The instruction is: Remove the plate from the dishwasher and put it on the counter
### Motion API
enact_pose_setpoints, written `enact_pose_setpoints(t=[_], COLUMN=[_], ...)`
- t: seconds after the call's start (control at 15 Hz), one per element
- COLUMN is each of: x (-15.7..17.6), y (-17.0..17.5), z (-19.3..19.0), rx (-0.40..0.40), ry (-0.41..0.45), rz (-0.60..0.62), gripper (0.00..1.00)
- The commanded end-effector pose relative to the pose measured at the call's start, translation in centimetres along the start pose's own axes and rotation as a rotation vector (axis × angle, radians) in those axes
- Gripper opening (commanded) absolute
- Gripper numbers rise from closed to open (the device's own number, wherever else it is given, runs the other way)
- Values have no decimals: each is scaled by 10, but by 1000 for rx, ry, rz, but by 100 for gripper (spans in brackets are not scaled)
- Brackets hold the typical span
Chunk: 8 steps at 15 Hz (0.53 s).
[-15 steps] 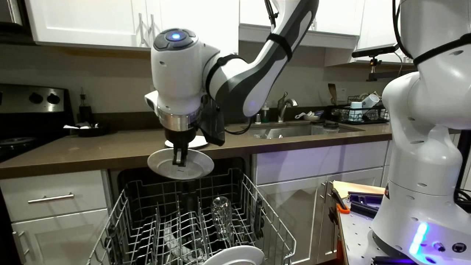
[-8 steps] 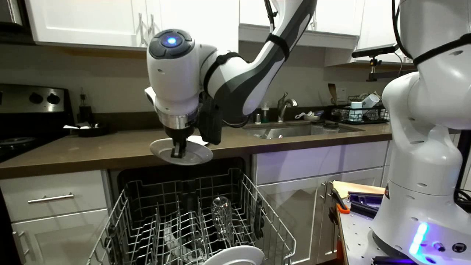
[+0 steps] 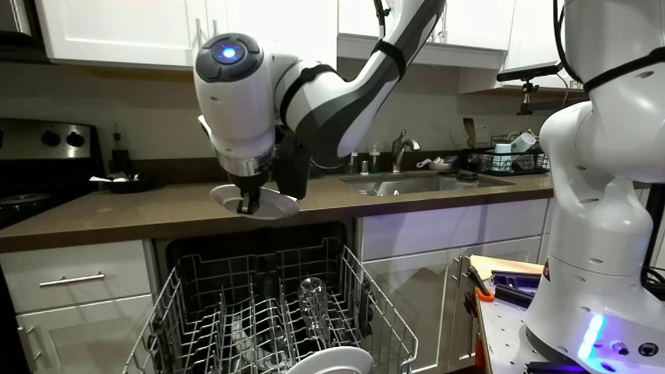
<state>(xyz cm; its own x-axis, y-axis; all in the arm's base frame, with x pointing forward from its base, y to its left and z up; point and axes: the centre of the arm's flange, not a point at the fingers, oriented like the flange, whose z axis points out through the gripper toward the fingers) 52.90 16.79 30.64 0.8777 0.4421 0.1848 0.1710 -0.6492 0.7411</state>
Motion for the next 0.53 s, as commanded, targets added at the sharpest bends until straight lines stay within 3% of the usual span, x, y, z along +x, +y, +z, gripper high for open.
enact_pose_setpoints(t=[0.0,0.47], x=[9,19], y=[8,20], z=[-4,8], rx=[-77,-189], ry=[15,18], rz=[28,70], gripper=[8,8])
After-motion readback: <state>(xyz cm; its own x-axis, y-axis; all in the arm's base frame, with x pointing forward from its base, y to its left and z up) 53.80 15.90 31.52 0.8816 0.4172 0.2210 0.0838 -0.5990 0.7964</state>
